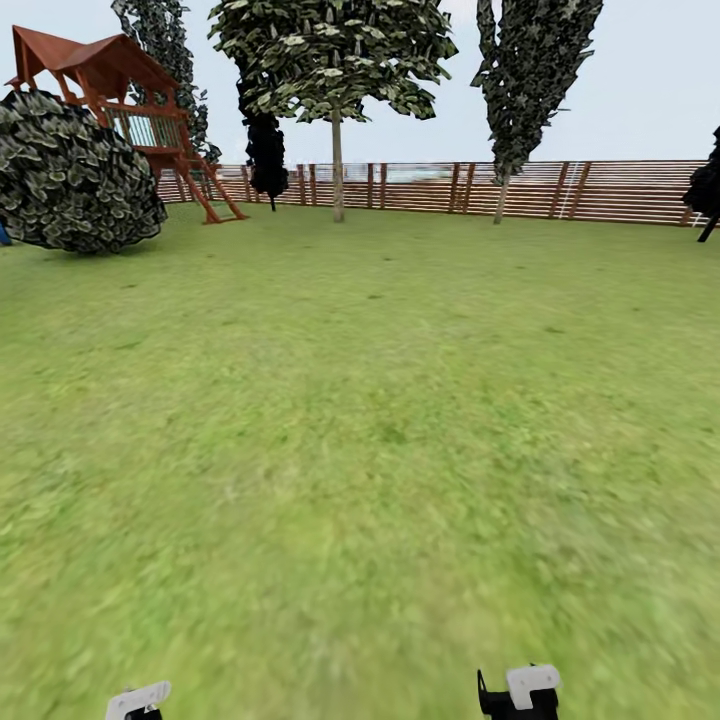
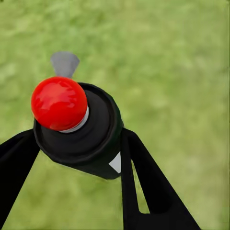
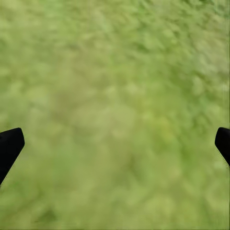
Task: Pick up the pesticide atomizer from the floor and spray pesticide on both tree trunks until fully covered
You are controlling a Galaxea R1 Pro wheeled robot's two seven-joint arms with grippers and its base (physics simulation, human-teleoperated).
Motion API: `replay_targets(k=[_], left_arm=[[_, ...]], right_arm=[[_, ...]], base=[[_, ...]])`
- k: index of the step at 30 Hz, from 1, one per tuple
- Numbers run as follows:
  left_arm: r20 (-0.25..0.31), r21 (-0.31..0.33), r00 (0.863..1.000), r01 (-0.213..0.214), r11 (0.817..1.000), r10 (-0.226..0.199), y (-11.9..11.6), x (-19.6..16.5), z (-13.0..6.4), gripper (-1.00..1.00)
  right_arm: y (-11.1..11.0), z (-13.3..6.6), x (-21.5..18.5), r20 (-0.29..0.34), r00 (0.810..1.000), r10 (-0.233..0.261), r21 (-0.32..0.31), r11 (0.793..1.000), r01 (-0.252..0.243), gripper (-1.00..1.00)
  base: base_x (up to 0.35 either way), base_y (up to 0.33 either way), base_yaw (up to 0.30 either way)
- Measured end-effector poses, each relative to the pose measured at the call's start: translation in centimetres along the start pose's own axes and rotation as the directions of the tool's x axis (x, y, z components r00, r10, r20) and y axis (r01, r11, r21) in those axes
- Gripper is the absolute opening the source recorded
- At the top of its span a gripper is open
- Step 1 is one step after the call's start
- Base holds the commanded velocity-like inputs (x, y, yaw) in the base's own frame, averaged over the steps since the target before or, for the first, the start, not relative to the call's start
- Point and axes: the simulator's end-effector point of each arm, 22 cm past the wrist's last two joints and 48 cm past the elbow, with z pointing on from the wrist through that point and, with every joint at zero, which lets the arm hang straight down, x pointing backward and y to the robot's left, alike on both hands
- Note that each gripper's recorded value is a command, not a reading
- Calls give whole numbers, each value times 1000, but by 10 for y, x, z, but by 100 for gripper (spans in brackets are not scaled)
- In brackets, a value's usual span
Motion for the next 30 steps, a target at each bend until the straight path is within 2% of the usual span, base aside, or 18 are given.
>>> replay_targets(k=[30], left_arm=[[-1,-3,1000,1,1000,-1,1,0,0,-100]], right_arm=[[0,0,0,0,1000,0,0,1000,0,100]], base=[[338,0,0]])
